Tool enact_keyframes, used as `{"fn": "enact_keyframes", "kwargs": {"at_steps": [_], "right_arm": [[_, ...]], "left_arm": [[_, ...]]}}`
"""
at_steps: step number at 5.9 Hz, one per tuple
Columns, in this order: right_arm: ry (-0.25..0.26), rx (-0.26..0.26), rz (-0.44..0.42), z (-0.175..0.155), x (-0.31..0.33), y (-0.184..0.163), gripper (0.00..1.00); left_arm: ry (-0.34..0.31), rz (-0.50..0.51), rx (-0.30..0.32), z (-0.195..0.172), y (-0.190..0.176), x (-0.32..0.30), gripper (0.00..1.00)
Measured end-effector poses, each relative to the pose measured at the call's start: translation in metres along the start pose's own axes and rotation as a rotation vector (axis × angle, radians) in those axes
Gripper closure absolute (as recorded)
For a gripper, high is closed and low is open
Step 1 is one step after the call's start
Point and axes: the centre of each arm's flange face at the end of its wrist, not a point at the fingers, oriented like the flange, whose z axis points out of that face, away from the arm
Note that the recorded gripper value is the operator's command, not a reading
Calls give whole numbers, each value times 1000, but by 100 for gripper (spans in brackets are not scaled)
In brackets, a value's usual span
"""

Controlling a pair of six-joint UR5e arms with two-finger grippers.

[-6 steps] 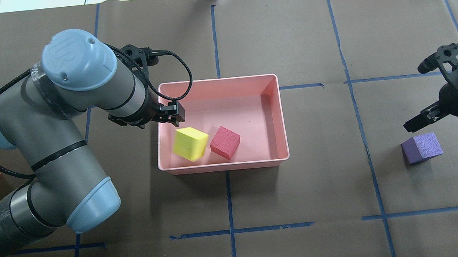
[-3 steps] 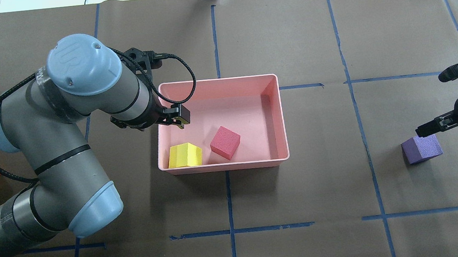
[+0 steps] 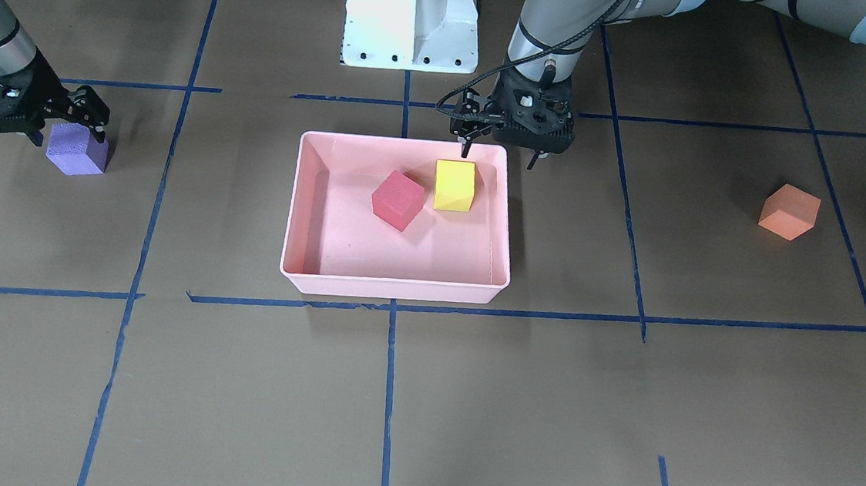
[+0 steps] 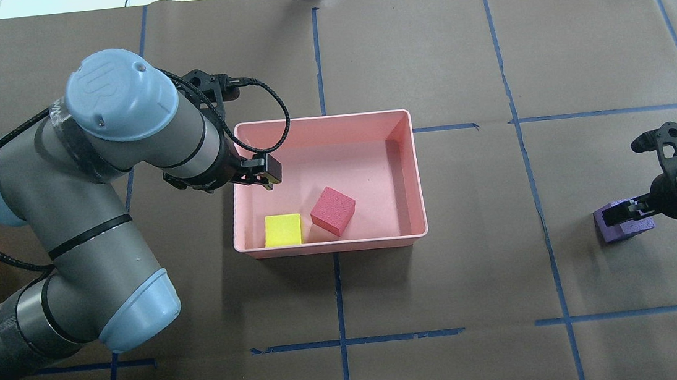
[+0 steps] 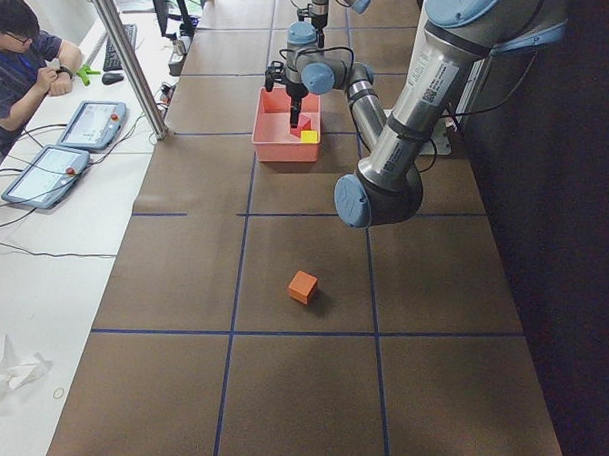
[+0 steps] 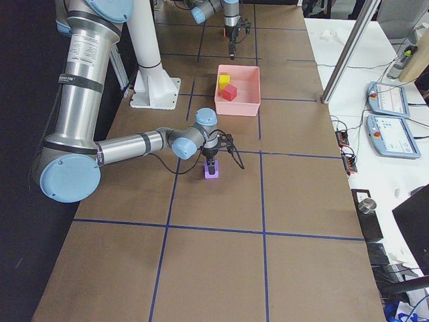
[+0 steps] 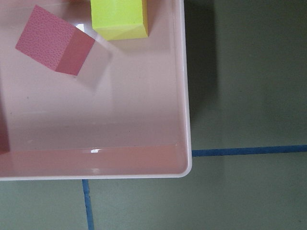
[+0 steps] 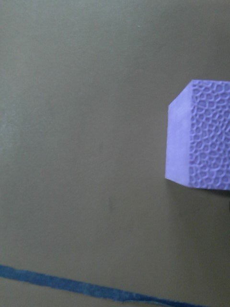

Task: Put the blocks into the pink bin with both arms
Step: 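Grasp the purple cube with the right gripper while the left gripper withdraws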

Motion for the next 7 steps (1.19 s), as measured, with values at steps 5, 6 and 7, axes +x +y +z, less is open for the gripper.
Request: {"fn": "enact_keyframes", "kwargs": {"at_steps": [5, 6, 7], "right_arm": [[-119, -1, -14, -40, -48, -20, 86], [-140, 0, 8, -63, -67, -40, 86], [-142, -2, 36, -90, -93, -58, 86]], "left_arm": [[-31, 145, -4, -6, -3, -32, 0], [-53, 270, -15, -14, -9, -64, 0], [-55, 376, -47, -23, -22, -105, 0]]}}
